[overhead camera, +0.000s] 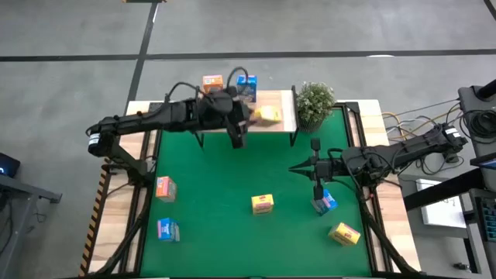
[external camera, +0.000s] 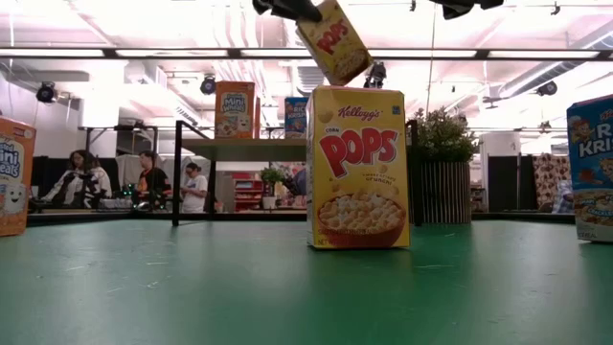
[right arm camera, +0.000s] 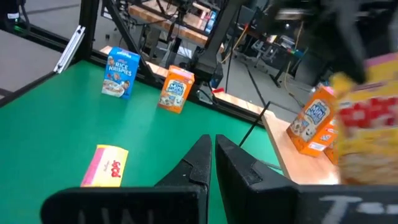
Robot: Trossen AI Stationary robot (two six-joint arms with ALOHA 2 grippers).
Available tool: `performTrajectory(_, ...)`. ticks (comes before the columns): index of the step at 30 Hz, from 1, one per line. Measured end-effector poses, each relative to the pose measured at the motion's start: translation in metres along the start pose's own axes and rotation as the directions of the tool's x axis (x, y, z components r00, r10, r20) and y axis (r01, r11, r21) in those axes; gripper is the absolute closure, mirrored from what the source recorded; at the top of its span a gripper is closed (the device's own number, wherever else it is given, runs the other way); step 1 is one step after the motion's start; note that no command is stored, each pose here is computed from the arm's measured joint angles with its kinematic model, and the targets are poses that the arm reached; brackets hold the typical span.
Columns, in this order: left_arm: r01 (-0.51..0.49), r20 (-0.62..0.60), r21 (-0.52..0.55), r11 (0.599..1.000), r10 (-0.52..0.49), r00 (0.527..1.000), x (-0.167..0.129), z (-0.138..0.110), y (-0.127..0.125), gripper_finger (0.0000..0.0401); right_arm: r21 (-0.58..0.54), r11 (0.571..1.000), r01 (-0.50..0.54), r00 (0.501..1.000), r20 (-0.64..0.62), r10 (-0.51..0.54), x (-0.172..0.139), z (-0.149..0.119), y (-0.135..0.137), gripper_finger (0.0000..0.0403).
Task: Stack cereal on shelf
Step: Put the top left yellow cereal box on the shelf
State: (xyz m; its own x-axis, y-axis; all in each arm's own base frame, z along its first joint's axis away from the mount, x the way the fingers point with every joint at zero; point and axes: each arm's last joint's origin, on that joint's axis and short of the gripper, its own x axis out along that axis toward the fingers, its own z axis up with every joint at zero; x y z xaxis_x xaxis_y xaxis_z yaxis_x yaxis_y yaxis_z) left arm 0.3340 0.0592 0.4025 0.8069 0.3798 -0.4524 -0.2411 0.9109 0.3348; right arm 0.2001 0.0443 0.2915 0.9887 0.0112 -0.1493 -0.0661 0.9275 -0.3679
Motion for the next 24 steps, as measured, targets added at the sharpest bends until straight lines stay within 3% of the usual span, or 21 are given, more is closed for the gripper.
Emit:
performTrajectory(9,-0.095,-0.015,-0.096,0.991,0.094,0.995,0.02,-0.009,0.033,0.0255,0.013,1.0,0.002,1.0,0.005,-0.002,-0.003,-0.002,0.0,0.039)
performTrajectory(24,-0.062,-0.237,-0.032,0.998,0.052,0.97,0.056,-0.002,0.042,0.0255,0.036,0.999,0.0,1.0,-0.003,0.0,-0.002,-0.003,0.0,0.039)
